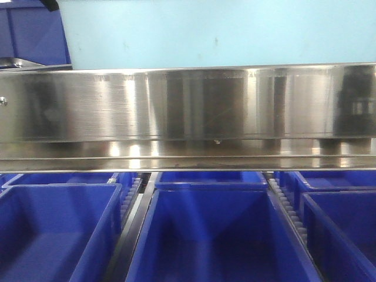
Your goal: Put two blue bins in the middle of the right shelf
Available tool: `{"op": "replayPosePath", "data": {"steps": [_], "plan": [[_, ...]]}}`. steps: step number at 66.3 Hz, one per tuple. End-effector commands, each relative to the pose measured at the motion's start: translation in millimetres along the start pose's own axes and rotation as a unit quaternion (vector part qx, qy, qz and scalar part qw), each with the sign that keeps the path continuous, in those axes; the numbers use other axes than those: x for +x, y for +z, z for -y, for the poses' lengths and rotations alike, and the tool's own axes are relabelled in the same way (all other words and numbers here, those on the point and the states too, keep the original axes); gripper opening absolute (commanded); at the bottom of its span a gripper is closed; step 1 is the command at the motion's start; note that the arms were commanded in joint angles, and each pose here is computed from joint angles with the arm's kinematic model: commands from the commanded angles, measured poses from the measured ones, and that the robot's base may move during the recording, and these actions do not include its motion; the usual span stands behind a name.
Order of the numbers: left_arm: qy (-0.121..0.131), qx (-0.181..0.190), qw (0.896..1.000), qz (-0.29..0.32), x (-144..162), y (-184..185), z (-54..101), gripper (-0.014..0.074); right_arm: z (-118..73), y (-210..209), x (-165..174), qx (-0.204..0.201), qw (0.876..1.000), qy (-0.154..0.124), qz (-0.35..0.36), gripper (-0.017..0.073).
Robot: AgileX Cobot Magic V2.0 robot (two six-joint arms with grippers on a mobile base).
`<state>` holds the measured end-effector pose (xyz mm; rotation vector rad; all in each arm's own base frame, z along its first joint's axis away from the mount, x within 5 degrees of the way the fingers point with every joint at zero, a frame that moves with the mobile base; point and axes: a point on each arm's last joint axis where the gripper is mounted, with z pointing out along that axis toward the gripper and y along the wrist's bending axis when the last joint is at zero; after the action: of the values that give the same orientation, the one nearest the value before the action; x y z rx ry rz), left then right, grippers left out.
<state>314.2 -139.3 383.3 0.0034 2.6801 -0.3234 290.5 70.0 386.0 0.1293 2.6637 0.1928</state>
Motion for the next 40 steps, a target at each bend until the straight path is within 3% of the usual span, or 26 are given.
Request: {"op": "replayPosePath", "data": {"steps": [1,34,40], "plan": [[0.001,0.004,1.000,-0.007,0.0,5.9,2.9,0.0338,1.6,-3.1,-0.3,0.001,1.000,-0.004,0.009,0.0381],[-0.002,0.010,1.000,-0.012,0.3,8.1,4.2,0.0338,2.9,-3.1,-0.7,0.008,1.000,-0.006,0.011,0.0380],[-0.003,0.011,1.000,-0.012,0.4,8.1,4.4,0.0316,2.7,-3.1,-0.7,0.007,1.000,-0.006,0.011,0.0290]]}}
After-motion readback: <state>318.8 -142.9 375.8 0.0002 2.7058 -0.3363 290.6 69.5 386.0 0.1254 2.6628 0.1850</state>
